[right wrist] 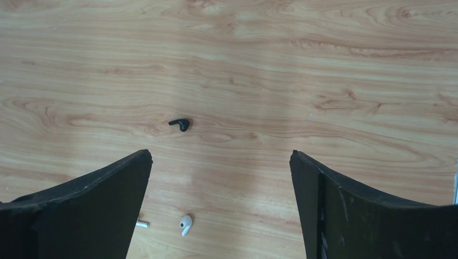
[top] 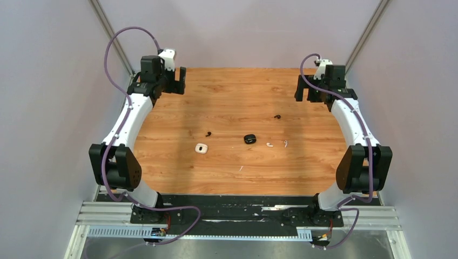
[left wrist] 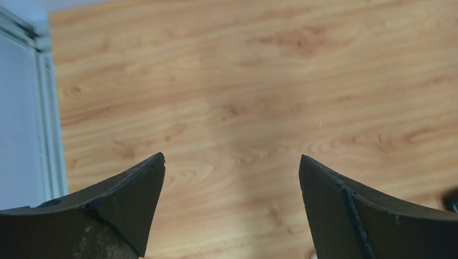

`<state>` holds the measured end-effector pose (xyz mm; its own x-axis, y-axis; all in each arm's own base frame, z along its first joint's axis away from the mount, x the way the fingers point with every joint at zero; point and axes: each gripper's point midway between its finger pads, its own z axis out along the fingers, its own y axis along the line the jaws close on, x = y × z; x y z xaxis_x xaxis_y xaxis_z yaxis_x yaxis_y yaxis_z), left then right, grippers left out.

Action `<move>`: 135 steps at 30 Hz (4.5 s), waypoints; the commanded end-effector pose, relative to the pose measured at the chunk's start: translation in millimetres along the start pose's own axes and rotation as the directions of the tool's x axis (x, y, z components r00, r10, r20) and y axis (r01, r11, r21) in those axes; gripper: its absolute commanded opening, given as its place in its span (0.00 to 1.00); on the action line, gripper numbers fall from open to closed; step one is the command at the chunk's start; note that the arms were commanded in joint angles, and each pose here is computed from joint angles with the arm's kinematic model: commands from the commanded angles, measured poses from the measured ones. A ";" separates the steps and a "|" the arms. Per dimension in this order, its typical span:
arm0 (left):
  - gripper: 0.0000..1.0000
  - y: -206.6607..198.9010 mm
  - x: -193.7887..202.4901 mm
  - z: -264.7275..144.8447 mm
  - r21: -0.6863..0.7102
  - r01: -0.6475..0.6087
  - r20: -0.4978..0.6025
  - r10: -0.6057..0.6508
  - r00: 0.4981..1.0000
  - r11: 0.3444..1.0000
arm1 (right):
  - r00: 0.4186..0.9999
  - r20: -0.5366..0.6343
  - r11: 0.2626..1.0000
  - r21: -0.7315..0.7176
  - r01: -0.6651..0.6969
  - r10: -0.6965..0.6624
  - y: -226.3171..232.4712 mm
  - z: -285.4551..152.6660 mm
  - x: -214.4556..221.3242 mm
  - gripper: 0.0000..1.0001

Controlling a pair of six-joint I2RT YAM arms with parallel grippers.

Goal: Insert the wireless bluetooth earbuds into the charging case
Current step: Pick up the charging case from the center of the board, then pass from the right arm to the left

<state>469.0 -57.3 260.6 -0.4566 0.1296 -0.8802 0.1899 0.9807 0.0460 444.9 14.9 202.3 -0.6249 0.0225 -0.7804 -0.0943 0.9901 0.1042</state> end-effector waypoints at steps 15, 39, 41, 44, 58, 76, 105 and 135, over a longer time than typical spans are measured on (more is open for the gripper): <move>0.92 -77.5 170.6 -32.6 0.350 0.224 -0.565 0.014 0.825 0.910 | 0.930 0.117 0.653 -0.682 0.331 -0.349 144.2 -6.0 24.8 0.80; 0.91 -5.4 174.7 -48.5 -0.081 0.497 -0.587 -0.445 0.677 0.864 | 0.786 0.220 0.372 -0.786 0.493 -0.577 376.3 36.8 118.0 0.85; 0.91 1.4 168.2 -50.2 -0.100 0.504 -0.561 -0.467 0.684 0.858 | 0.787 0.237 0.410 -0.747 0.523 -0.570 396.8 46.7 116.7 0.82; 0.92 15.6 157.4 -52.6 -0.128 0.520 -0.526 -0.502 0.686 0.844 | 0.785 0.219 0.424 -0.742 0.520 -0.580 416.4 47.5 134.0 0.79; 0.90 24.0 156.3 -73.4 -0.115 0.569 -0.541 -0.531 0.652 0.815 | 0.687 0.220 0.301 -0.777 0.552 -0.692 433.4 46.7 205.2 0.83; 0.90 17.9 162.9 -65.8 -0.099 0.597 -0.555 -0.542 0.631 0.796 | 0.646 0.234 0.261 -0.776 0.574 -0.726 431.8 53.3 227.1 0.76; 0.84 -11.1 148.9 -26.0 0.095 0.728 -0.576 -0.559 0.596 0.679 | 0.587 0.456 0.169 -0.675 0.718 -0.669 408.8 43.7 150.9 0.13; 0.67 -188.4 -78.0 -21.2 0.973 0.075 -0.022 -0.236 0.972 0.217 | 0.325 0.771 0.442 -0.063 0.895 -0.547 307.4 -23.8 -106.6 0.06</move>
<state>455.4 -244.4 314.9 -0.5360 -0.1374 -0.8329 0.8202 0.1488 -0.5524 459.1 302.2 300.7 0.3634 -0.4960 -0.7886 -0.6907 0.4246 -0.5854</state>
